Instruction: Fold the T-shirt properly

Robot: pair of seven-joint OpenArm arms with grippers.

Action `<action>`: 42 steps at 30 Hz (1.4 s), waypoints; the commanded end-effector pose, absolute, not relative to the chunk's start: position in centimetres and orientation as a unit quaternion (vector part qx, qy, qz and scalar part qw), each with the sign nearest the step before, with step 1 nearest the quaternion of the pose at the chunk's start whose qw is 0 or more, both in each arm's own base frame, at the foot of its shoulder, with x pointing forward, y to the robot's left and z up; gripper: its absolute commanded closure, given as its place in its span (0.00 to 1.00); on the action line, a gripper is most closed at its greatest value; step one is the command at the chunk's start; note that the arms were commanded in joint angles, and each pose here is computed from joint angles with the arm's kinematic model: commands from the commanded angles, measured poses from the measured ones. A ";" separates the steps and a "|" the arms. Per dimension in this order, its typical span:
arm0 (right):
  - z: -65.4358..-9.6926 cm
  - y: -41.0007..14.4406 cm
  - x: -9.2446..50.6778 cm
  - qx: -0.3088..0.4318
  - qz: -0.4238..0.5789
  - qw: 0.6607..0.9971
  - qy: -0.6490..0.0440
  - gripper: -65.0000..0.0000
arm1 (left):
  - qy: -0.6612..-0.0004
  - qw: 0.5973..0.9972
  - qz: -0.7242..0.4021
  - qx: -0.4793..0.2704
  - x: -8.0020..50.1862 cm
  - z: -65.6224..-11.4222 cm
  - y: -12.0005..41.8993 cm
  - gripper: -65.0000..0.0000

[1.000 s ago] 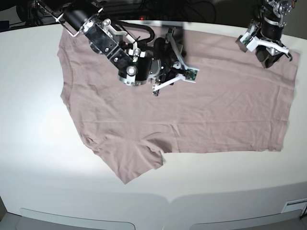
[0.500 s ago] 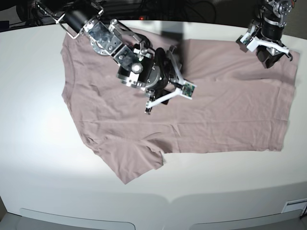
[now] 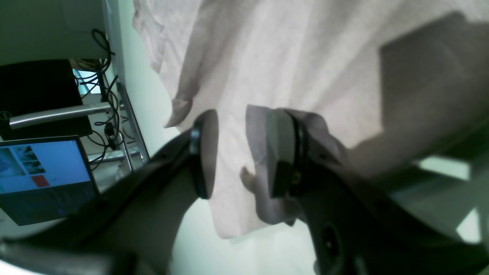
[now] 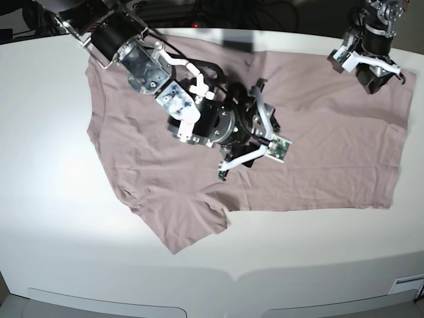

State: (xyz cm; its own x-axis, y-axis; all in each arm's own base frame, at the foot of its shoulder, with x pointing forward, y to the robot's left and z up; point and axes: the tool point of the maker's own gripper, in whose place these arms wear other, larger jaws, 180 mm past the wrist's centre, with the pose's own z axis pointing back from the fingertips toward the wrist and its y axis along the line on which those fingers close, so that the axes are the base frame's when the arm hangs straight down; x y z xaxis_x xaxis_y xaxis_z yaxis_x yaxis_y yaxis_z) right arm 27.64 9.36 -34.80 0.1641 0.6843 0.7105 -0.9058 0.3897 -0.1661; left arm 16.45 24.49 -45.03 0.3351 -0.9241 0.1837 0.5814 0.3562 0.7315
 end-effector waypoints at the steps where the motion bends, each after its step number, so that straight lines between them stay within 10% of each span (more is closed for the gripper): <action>1: -32.7 10.0 28.1 0.164 0.527 0.737 -0.391 0.61 | -0.276 0.776 -0.493 0.281 15.5 -45.6 25.3 0.67; 21: -30.5 -9.1 29.3 0.098 0.269 0.856 -0.430 0.61 | -0.288 0.746 -0.502 0.330 16.4 -44.2 26.0 0.67; 30: -30.0 -9.1 28.9 0.129 0.272 0.851 -0.430 0.61 | -0.286 0.745 -0.493 0.346 16.8 -43.3 26.0 0.67; 42: -29.8 -9.0 29.1 0.129 0.271 0.849 -0.435 0.61 | -0.439 0.699 -0.431 0.365 21.7 -34.2 21.4 0.67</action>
State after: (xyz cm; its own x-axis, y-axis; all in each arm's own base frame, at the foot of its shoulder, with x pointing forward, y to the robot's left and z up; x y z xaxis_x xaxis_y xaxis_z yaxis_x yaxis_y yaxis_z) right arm 28.45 -9.36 -31.26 0.5222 0.3618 0.7722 -0.5644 0.8255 -0.0051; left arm 21.02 21.29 -35.54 0.2726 -0.9152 0.2968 0.3222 0.3775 0.8681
